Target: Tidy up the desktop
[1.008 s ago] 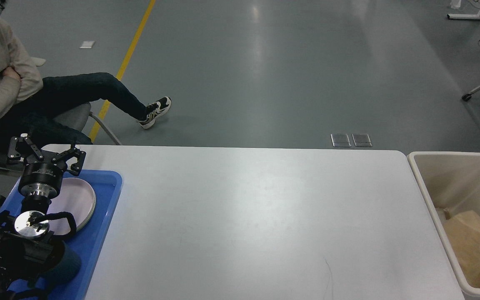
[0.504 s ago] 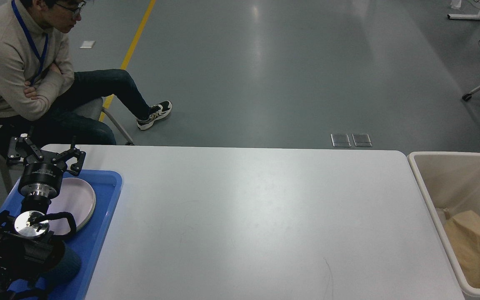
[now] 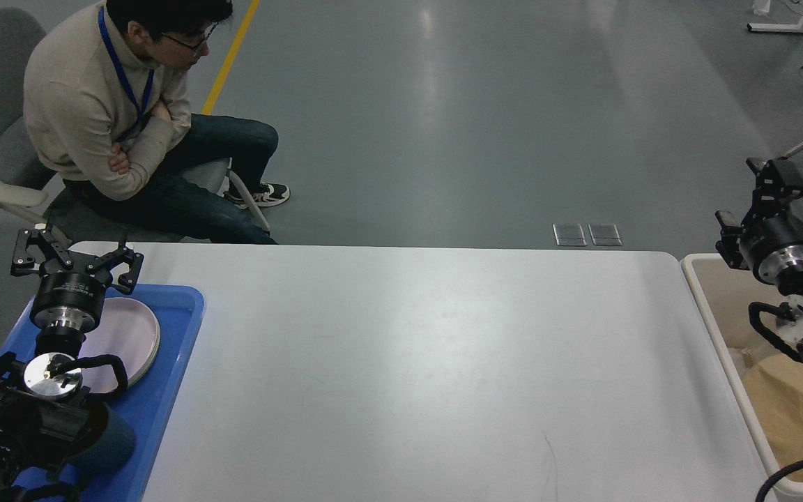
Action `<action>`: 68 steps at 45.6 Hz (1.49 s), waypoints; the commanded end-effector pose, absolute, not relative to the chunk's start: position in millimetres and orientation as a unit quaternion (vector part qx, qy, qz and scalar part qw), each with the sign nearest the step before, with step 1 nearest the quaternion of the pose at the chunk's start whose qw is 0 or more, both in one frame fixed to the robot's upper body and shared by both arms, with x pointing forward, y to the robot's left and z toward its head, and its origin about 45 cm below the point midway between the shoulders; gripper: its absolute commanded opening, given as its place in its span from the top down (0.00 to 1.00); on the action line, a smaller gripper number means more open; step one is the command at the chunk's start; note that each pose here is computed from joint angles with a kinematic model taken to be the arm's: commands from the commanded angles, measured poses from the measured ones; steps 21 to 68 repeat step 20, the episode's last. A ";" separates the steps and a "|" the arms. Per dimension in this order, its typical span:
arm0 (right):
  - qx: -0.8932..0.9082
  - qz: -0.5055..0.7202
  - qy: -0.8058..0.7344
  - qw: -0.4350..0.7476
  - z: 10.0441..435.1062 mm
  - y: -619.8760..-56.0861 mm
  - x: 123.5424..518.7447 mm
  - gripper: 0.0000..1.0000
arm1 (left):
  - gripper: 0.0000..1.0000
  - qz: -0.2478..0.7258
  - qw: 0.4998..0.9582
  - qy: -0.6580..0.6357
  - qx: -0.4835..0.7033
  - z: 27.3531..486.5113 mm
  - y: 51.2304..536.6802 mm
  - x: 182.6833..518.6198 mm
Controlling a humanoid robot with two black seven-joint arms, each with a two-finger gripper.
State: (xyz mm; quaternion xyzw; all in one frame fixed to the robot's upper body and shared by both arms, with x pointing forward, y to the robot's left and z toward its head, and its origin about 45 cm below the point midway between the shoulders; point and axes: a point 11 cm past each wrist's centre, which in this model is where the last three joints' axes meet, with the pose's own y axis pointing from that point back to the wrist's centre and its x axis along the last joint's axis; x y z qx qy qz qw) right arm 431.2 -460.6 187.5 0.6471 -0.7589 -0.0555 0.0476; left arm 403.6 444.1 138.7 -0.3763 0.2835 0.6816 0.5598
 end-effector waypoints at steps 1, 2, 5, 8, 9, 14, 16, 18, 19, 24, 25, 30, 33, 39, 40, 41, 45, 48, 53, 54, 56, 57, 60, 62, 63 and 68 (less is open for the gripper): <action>0.655 -0.059 -0.753 0.012 182.2 -438.3 436.2 0.00 | 0.04 0.682 0.560 0.283 -0.376 138.6 444.2 403.5; 0.657 -0.062 -0.752 0.011 180.4 -434.5 436.8 0.00 | 0.04 0.682 0.560 0.283 -0.376 138.6 444.2 403.5; 0.662 -0.070 -0.746 0.004 175.7 -422.3 438.9 0.00 | 0.04 0.682 0.560 0.283 -0.376 138.6 444.2 403.5; 0.661 -0.076 -0.746 -0.011 175.2 -415.4 441.2 0.00 | 0.04 0.682 0.560 0.283 -0.376 138.6 444.2 403.5; 0.659 -0.078 -0.748 -0.020 176.4 -414.2 442.2 0.00 | 0.04 0.682 0.560 0.283 -0.376 138.6 444.2 403.5; 0.643 -0.089 -0.757 -0.073 183.1 -409.9 446.7 0.00 | 0.04 0.682 0.560 0.283 -0.376 138.6 444.2 403.5; 0.637 -0.092 -0.759 -0.094 186.2 -409.0 448.2 0.00 | 0.04 0.682 0.560 0.283 -0.376 138.6 444.2 403.5; 0.633 -0.094 -0.761 -0.106 188.2 -409.0 449.0 0.00 | 0.04 0.682 0.560 0.284 -0.376 138.8 443.9 403.8; 0.631 -0.095 -0.762 -0.109 188.0 -409.5 448.7 0.00 | 0.04 0.681 0.560 0.283 -0.377 138.9 443.9 403.8; 0.631 -0.096 -0.762 -0.111 187.9 -408.5 448.9 0.00 | 0.04 0.681 0.560 0.283 -0.377 138.9 443.9 403.8; 0.631 -0.096 -0.762 -0.111 187.9 -408.5 448.9 0.00 | 0.04 0.681 0.560 0.283 -0.377 138.9 443.9 403.8; 0.631 -0.096 -0.762 -0.111 187.9 -408.5 448.9 0.00 | 0.04 0.681 0.560 0.283 -0.377 138.9 443.9 403.8; 0.631 -0.096 -0.762 -0.111 187.9 -408.5 448.9 0.00 | 0.04 0.681 0.560 0.283 -0.377 138.9 443.9 403.8; 0.631 -0.096 -0.762 -0.111 187.9 -408.5 448.9 0.00 | 0.04 0.681 0.560 0.283 -0.377 138.9 443.9 403.8; 0.631 -0.096 -0.762 -0.111 187.9 -408.5 448.9 0.00 | 0.04 0.681 0.560 0.283 -0.377 138.9 443.9 403.8; 0.631 -0.096 -0.762 -0.111 187.9 -408.5 448.9 0.00 | 0.04 0.681 0.560 0.283 -0.377 138.9 443.9 403.8; 0.631 -0.096 -0.762 -0.111 187.9 -408.5 448.9 0.00 | 0.04 0.681 0.560 0.283 -0.377 138.9 443.9 403.8; 0.631 -0.096 -0.762 -0.111 187.9 -408.5 448.9 0.00 | 0.04 0.681 0.560 0.283 -0.377 138.9 443.9 403.8; 0.631 -0.096 -0.762 -0.111 187.9 -408.5 448.9 0.00 | 0.04 0.681 0.560 0.283 -0.377 138.9 443.9 403.8; 0.631 -0.096 -0.762 -0.111 187.9 -408.5 448.9 0.00 | 0.04 0.681 0.560 0.283 -0.377 138.9 443.9 403.8; 0.631 -0.096 -0.762 -0.111 187.9 -408.5 448.9 0.00 | 0.04 0.681 0.560 0.283 -0.377 138.9 443.9 403.8; 0.631 -0.096 -0.762 -0.111 187.9 -408.5 448.9 0.00 | 0.04 0.681 0.560 0.283 -0.377 138.9 443.9 403.8; 0.631 -0.096 -0.762 -0.111 187.9 -408.5 448.9 0.00 | 0.04 0.681 0.560 0.283 -0.377 138.9 443.9 403.8; 0.631 -0.096 -0.762 -0.111 187.9 -408.5 448.9 0.00 | 0.04 0.681 0.560 0.283 -0.377 138.9 443.9 403.8; 0.631 -0.096 -0.762 -0.111 187.9 -408.5 448.9 0.00 | 0.04 0.681 0.560 0.283 -0.377 138.9 443.9 403.8; 0.631 -0.096 -0.762 -0.111 187.9 -408.5 448.9 0.00 | 0.04 0.681 0.560 0.283 -0.377 138.9 443.9 403.8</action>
